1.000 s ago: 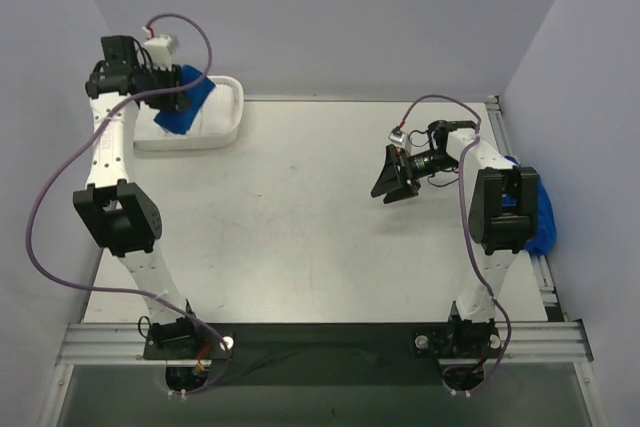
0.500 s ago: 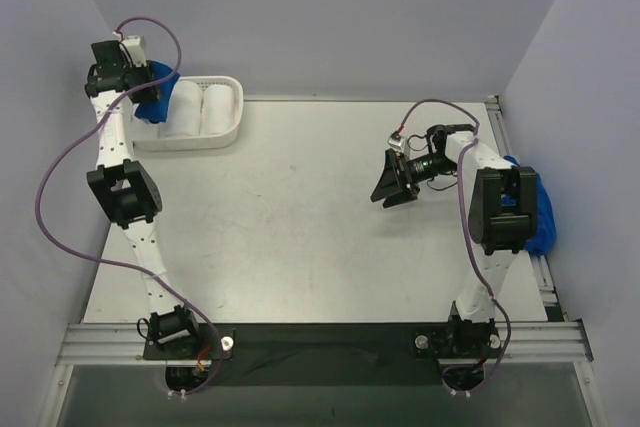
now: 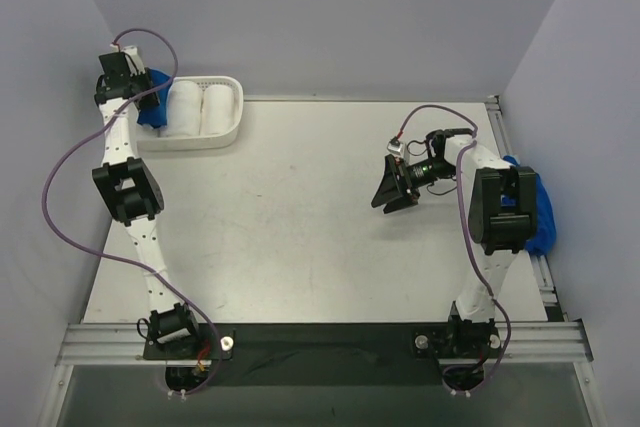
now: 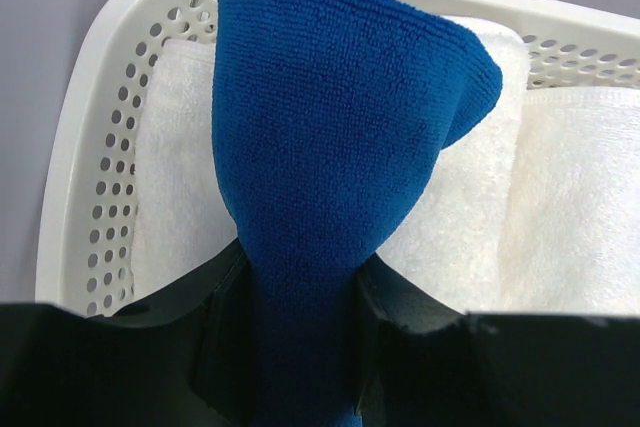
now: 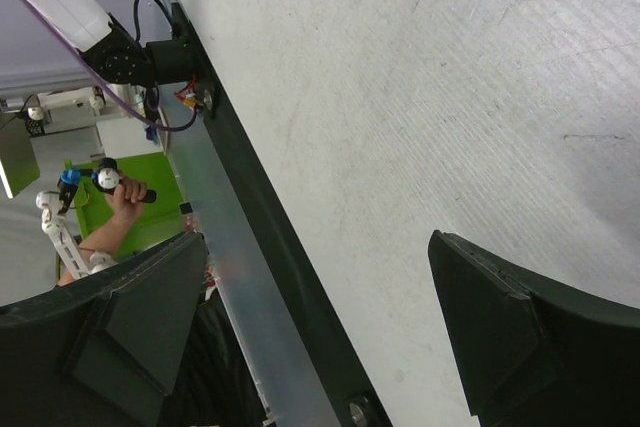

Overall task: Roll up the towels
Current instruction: Place the rolled towel into the container

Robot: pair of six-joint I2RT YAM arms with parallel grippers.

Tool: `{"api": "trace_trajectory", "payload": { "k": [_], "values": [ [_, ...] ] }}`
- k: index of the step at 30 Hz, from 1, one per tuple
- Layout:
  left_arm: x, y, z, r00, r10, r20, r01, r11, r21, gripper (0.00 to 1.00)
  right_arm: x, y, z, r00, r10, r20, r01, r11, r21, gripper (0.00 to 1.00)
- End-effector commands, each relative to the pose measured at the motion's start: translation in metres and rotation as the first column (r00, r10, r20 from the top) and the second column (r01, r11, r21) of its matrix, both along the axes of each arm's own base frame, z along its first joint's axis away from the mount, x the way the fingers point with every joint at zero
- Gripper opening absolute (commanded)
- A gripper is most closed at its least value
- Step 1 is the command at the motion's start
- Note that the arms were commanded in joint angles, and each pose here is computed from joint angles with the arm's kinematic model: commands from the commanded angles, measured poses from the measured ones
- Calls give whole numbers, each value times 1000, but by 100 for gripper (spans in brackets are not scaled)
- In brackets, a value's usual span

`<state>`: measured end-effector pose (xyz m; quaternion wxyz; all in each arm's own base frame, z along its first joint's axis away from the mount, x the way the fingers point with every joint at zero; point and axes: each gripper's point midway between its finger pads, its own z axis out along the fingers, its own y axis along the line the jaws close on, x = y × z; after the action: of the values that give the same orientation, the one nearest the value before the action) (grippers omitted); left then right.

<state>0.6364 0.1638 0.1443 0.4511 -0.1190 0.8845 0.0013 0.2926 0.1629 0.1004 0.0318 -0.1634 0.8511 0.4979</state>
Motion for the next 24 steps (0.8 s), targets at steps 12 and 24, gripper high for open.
{"api": "trace_trajectory", "payload": {
  "k": [12,24],
  "values": [
    [10,21,-20,999,42,32,-42,999,-18,42,-10,-4,9,1000,4,-14,-4,1000,-13,100],
    [-8,19,150,957,2,291,-33,994,101,97,-5,-5,46,995,-3,101,6,999,-37,100]
  ]
}}
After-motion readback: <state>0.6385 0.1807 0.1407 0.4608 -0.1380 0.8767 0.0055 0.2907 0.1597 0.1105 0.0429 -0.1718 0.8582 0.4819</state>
